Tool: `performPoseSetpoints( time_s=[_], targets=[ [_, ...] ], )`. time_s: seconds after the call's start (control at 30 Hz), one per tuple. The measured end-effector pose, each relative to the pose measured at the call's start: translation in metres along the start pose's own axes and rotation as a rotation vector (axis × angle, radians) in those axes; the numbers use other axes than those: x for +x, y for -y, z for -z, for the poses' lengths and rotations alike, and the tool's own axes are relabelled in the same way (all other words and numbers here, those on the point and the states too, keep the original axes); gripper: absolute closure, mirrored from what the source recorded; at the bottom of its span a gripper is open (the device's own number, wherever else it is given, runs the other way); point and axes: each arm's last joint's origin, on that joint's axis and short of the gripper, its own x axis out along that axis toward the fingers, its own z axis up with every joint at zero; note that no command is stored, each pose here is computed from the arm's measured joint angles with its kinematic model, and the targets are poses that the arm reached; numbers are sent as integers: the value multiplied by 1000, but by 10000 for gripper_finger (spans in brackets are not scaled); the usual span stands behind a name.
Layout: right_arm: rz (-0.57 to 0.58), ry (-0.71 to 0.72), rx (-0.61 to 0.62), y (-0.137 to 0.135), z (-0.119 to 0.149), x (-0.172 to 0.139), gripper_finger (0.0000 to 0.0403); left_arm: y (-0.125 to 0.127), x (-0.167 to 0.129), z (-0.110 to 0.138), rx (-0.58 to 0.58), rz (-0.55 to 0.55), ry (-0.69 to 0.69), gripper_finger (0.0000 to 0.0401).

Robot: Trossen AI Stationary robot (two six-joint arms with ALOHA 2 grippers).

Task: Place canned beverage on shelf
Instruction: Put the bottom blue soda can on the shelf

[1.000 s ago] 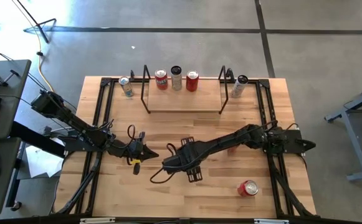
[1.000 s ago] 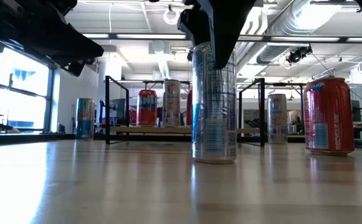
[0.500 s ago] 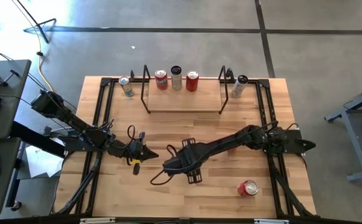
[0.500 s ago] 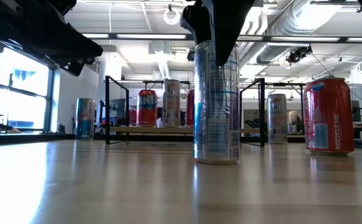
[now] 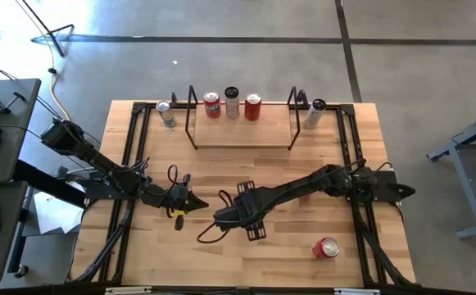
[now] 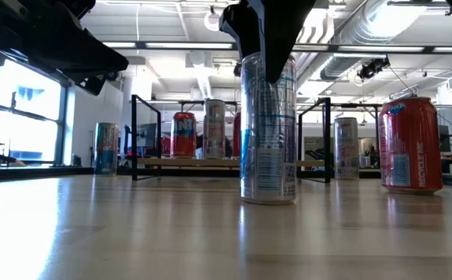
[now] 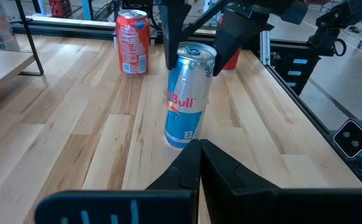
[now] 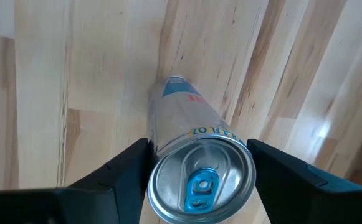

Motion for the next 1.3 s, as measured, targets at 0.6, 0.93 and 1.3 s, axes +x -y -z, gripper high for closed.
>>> performPoseSetpoints(
  time_s=[0.6, 0.93, 1.3],
  targets=[
    [51, 9, 162, -4, 1, -1, 96, 0, 0, 0, 0, 0, 0, 401],
    [76, 20, 330, -4, 1, -1, 96, 0, 0, 1, 5, -3, -11, 401],
    [144, 167, 342, -15, -1, -17, 96, -1, 0, 2, 0, -6, -21, 401]
  ],
)
